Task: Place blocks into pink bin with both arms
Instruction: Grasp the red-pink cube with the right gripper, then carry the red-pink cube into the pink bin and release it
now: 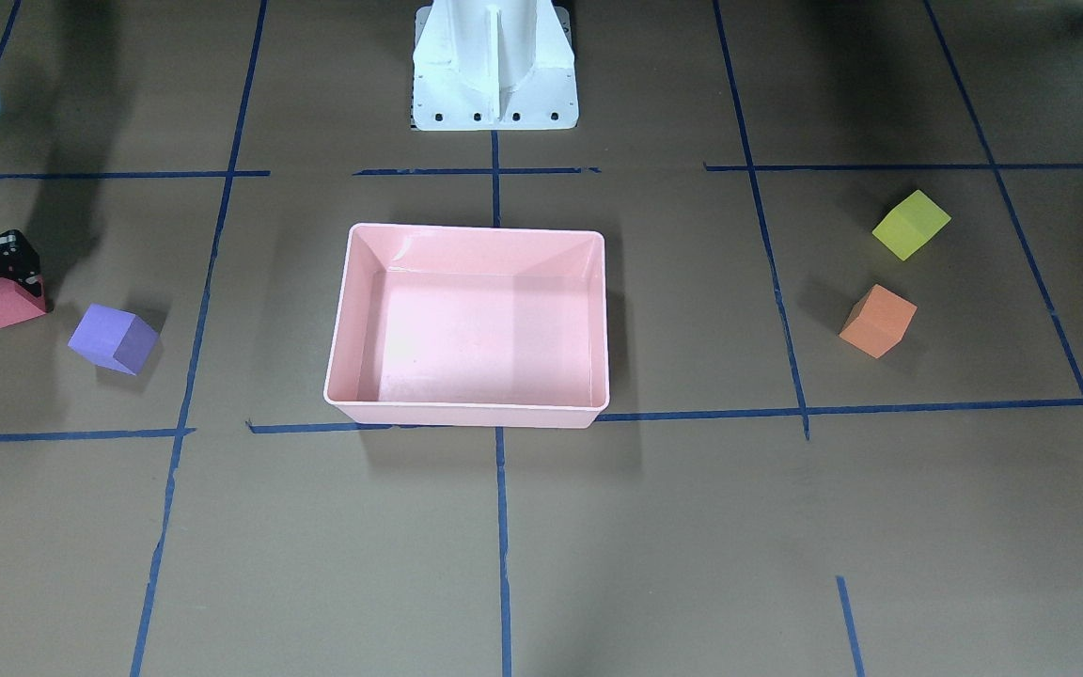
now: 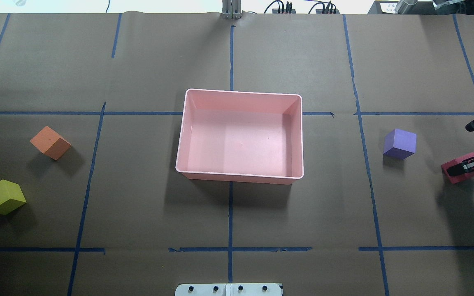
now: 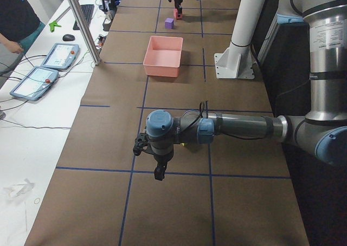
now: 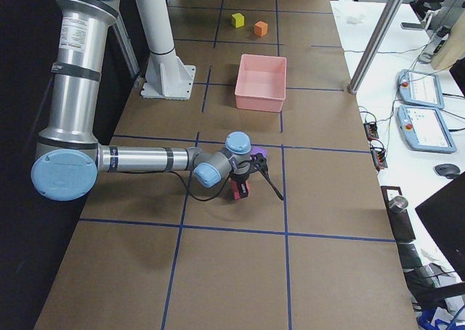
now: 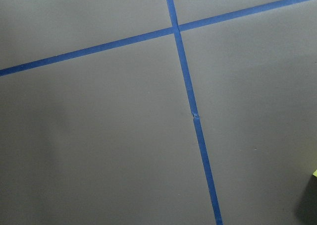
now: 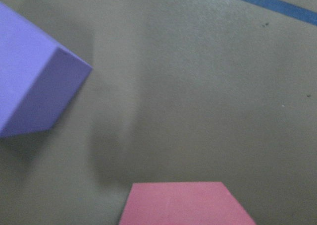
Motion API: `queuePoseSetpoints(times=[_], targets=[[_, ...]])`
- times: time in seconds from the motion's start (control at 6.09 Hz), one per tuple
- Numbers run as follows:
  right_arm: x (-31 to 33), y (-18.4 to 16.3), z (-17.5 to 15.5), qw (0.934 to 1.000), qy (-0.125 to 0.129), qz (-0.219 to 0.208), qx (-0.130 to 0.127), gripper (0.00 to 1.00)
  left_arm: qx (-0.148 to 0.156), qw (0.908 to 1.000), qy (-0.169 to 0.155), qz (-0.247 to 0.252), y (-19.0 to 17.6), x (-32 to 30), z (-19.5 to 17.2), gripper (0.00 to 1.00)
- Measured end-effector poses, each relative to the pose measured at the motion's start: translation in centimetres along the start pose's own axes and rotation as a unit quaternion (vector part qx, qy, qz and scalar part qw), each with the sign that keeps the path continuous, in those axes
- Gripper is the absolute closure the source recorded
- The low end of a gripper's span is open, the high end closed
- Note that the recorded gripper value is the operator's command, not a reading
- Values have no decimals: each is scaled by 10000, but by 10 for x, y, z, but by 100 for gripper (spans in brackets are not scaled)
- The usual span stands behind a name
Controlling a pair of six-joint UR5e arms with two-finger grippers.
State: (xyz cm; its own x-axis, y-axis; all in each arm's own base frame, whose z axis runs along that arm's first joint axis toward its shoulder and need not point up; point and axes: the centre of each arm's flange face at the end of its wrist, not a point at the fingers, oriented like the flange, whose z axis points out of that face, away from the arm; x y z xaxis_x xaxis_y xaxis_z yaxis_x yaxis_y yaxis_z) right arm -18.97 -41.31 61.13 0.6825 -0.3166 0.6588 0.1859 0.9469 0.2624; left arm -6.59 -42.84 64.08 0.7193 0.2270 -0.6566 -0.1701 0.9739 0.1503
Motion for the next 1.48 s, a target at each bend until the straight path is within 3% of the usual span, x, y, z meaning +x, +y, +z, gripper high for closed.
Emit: queuePoseSetpoints(times=[0.16,0.49,0.82,0.99,1.15,1.31,1.48], targets=[[-37,-24,-31,9999,-51,96,-31,62,5,10000,-1,7,0,0,0,0],[-142,-98,-110,9971,-101,750,-100,62,19,10000,-2,20,-1,1,0,0],[-282,-160,-135,9879,-270,1500,-272,62,60,10000,-13,60,-2,4,-4,0],[-350,-186,-135,9808,-280,1909,-277,56,72,9999,-16,71,-2,5,-5,0],[-399,-202,-131,9735,-235,2265,-226,9,95,9999,-22,95,-3,8,-9,0],[-426,-208,-126,9683,-177,2487,-164,1,126,9998,-35,130,-3,12,-14,0],[-436,-209,-124,9656,-150,2593,-125,0,148,9998,-49,149,-3,15,-16,0]])
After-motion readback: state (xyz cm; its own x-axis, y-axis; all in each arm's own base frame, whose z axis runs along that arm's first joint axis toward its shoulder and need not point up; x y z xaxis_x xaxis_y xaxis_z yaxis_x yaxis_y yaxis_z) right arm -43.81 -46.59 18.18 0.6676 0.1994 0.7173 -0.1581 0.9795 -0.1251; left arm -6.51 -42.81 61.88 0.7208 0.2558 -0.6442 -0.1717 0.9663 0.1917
